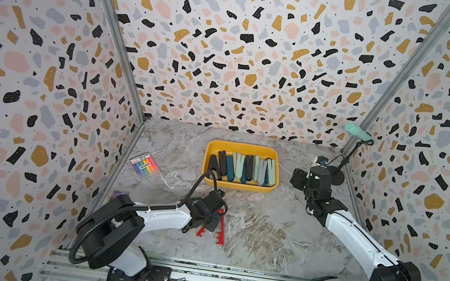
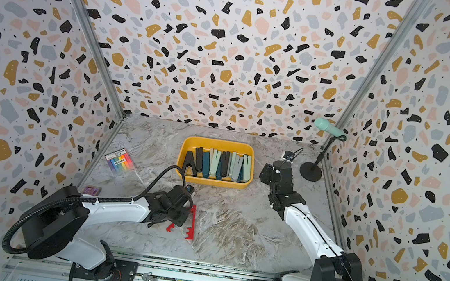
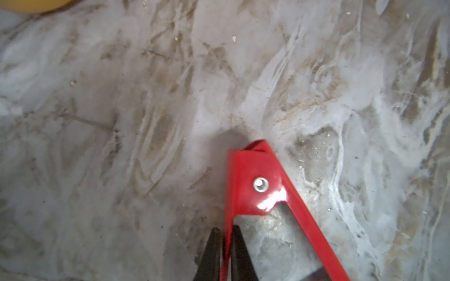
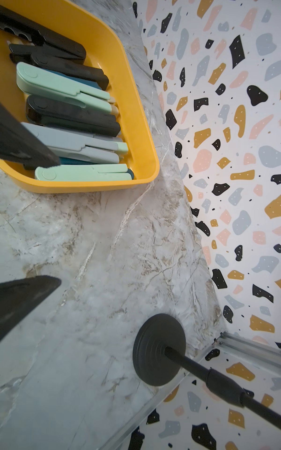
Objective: Put the pruning pliers into the storage box
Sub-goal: Pick up the pruning pliers from the center of the board.
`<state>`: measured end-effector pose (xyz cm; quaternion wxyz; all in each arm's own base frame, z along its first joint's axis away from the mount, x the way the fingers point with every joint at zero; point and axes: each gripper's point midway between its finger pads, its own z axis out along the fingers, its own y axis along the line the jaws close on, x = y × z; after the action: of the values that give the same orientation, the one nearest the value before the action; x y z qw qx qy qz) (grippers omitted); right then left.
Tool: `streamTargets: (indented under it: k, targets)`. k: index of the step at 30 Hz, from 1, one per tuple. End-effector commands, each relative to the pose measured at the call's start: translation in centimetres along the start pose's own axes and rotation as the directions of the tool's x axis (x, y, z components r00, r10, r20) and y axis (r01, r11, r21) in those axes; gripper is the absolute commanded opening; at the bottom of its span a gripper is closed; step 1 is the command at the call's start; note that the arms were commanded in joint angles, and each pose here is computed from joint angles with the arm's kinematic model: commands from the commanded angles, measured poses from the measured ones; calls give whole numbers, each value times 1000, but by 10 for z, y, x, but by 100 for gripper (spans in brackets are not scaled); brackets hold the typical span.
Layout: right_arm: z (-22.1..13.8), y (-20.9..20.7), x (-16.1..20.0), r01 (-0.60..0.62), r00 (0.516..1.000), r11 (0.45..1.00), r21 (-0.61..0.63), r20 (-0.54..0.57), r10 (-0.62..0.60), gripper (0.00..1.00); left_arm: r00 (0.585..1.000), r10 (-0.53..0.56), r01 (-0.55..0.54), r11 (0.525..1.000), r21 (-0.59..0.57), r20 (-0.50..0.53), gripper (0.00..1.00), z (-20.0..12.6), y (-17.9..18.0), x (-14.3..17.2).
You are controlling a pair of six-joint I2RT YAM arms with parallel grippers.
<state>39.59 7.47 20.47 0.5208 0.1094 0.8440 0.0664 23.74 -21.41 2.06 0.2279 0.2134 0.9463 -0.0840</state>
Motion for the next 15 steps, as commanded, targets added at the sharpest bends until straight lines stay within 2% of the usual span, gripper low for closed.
streamTargets:
  k: [1, 8, 15]
  targets:
    - [-8, -5, -11, -23, 999, 1000, -3, 39, 23, 72, 1000, 17, -17, 1000, 13, -5, 3, 2, -2, 3]
    - [-10, -13, -10, -34, 998, 999, 3, 43, 34, 72, 998, 30, -31, 999, 15, 61, 0, -11, -3, -13]
    - [-9, -17, -8, -32, 999, 999, 12, 37, 31, 72, 976, 3, -7, 1000, 17, 216, 0, -45, -3, -49]
